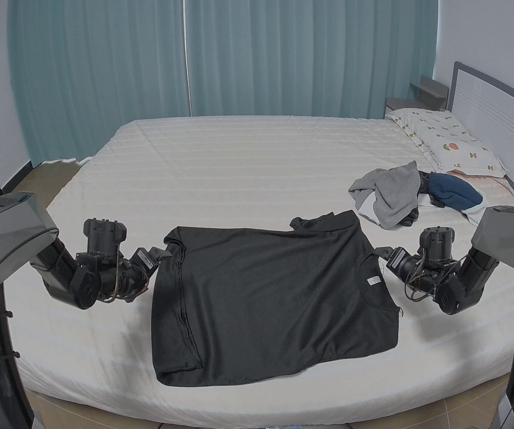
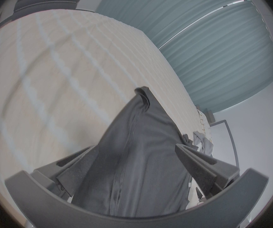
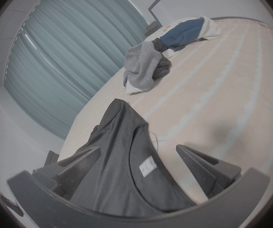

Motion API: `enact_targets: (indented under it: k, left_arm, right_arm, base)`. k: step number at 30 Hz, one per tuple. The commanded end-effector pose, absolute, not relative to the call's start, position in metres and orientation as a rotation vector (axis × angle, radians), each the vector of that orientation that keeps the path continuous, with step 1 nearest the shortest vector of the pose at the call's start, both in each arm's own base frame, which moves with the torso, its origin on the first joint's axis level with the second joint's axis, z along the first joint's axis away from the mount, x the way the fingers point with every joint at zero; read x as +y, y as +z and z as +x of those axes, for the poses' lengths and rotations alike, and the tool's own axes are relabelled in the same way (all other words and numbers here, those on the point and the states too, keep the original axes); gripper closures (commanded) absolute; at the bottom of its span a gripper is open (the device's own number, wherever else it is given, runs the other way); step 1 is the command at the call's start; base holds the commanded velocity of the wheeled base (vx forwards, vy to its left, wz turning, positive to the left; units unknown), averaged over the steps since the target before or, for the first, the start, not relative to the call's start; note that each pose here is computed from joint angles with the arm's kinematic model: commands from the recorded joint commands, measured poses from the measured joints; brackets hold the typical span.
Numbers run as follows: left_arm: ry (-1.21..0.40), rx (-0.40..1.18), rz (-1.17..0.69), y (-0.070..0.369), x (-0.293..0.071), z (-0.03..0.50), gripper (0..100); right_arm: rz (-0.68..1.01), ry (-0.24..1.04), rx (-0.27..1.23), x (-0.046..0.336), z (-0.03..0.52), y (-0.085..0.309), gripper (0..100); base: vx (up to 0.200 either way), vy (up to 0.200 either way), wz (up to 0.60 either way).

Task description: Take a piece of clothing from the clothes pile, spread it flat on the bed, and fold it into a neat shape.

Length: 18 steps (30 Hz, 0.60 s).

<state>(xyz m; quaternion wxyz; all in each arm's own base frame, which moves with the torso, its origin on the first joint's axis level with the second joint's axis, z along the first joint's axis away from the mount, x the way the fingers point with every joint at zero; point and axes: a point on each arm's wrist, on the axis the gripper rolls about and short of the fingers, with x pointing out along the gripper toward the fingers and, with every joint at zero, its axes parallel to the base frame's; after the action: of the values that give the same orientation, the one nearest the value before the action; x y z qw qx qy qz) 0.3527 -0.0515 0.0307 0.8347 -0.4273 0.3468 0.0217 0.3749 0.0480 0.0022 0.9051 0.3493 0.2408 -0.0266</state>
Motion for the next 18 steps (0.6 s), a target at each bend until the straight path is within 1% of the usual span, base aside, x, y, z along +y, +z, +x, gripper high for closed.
enact_targets:
  k: [1,2,4,8,12,18]
  left_arm:
    - [-0.079,0.743,-0.938,0.05,-0.072,0.275,0]
    - [-0.079,0.743,-0.938,0.05,-0.072,0.275,0]
    - [-0.084,0.783,-0.959,0.044,-0.08,0.264,0]
    - [-0.076,0.822,-0.973,0.038,-0.085,0.257,0]
    - [-0.066,0.85,-0.99,0.036,-0.087,0.25,0]
    - [-0.075,0.89,-1.038,0.036,-0.1,0.243,0]
  right_arm:
    - [0.817,-0.042,0.519,0.044,0.309,0.029,0]
    - [0.817,-0.042,0.519,0.044,0.309,0.029,0]
    - [0.817,-0.04,0.564,0.045,0.302,0.022,0]
    - [0.816,-0.046,0.582,0.045,0.296,0.02,0]
    - [0.818,-0.048,0.6,0.046,0.293,0.018,0]
    - [0.839,-0.053,0.601,0.047,0.292,0.018,0]
  base:
    - [-0.2,0.0,0.0]
    - [-0.2,0.0,0.0]
    - [-0.2,0.0,0.0]
    - [-0.2,0.0,0.0]
    - [0.0,0.0,0.0]
    - [0.0,0.0,0.0]
